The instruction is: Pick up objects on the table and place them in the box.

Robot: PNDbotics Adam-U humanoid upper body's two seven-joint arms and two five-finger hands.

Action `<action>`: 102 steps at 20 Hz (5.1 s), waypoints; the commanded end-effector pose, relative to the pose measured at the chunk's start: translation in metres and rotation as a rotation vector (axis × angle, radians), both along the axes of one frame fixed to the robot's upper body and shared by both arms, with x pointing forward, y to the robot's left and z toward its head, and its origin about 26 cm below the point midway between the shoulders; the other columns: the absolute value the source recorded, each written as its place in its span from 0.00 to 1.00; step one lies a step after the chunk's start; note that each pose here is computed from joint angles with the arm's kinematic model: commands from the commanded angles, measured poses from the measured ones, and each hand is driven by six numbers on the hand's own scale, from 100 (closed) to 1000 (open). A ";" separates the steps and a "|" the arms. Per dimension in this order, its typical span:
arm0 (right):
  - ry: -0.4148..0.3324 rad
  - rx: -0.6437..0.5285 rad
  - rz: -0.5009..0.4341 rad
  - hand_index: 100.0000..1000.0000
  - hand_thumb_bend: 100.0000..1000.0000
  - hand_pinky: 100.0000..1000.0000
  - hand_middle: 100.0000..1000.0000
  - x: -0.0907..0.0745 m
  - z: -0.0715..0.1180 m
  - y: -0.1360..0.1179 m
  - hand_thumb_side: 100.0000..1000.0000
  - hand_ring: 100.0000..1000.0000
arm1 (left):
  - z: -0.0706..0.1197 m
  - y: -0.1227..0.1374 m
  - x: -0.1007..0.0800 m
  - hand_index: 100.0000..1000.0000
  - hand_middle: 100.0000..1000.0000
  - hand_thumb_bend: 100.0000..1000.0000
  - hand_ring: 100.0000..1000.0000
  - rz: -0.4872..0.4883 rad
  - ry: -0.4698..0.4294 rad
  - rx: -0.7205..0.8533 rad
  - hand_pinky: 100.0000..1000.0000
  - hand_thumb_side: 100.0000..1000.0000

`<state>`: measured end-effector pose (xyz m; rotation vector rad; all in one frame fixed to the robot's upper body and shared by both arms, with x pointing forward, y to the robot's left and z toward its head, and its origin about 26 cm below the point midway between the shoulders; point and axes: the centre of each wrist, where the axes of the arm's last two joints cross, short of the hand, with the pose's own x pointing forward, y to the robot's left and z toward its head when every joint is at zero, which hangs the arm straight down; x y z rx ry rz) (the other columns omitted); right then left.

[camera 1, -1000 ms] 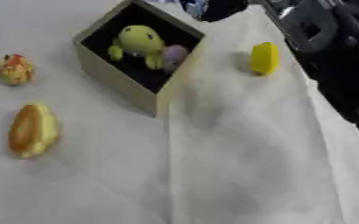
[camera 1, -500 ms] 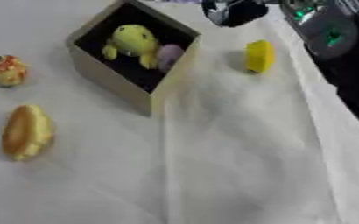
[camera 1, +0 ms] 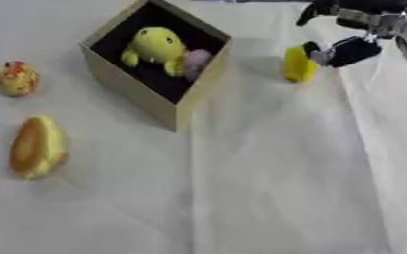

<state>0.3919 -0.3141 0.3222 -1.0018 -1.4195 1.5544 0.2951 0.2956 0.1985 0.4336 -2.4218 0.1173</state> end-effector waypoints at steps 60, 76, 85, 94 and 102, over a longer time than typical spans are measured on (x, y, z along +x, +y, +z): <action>-0.081 0.226 0.030 0.99 0.00 0.92 0.86 -0.011 0.043 0.004 0.29 1.00 | 0.008 -0.001 -0.002 0.88 0.80 0.16 0.81 -0.001 -0.026 0.018 0.89 0.69; 0.014 0.113 -0.037 1.00 0.00 0.94 0.89 -0.009 0.028 -0.005 0.33 1.00 | 0.009 -0.001 -0.002 0.88 0.80 0.16 0.80 -0.004 -0.025 0.020 0.89 0.69; 0.059 0.077 -0.085 1.00 0.00 0.94 0.89 0.006 0.014 -0.013 0.35 1.00 | 0.010 -0.002 -0.001 0.88 0.80 0.16 0.80 -0.009 -0.028 0.019 0.89 0.69; 0.104 0.042 -0.108 1.00 0.00 0.94 0.88 0.018 0.000 -0.018 0.40 1.00 | 0.010 -0.003 -0.001 0.88 0.80 0.15 0.80 -0.012 -0.031 0.017 0.89 0.69; 0.113 0.035 -0.090 0.86 0.03 0.91 0.65 0.023 0.000 -0.014 0.28 0.98 | 0.011 -0.003 -0.001 0.88 0.80 0.15 0.80 -0.013 -0.032 0.018 0.89 0.69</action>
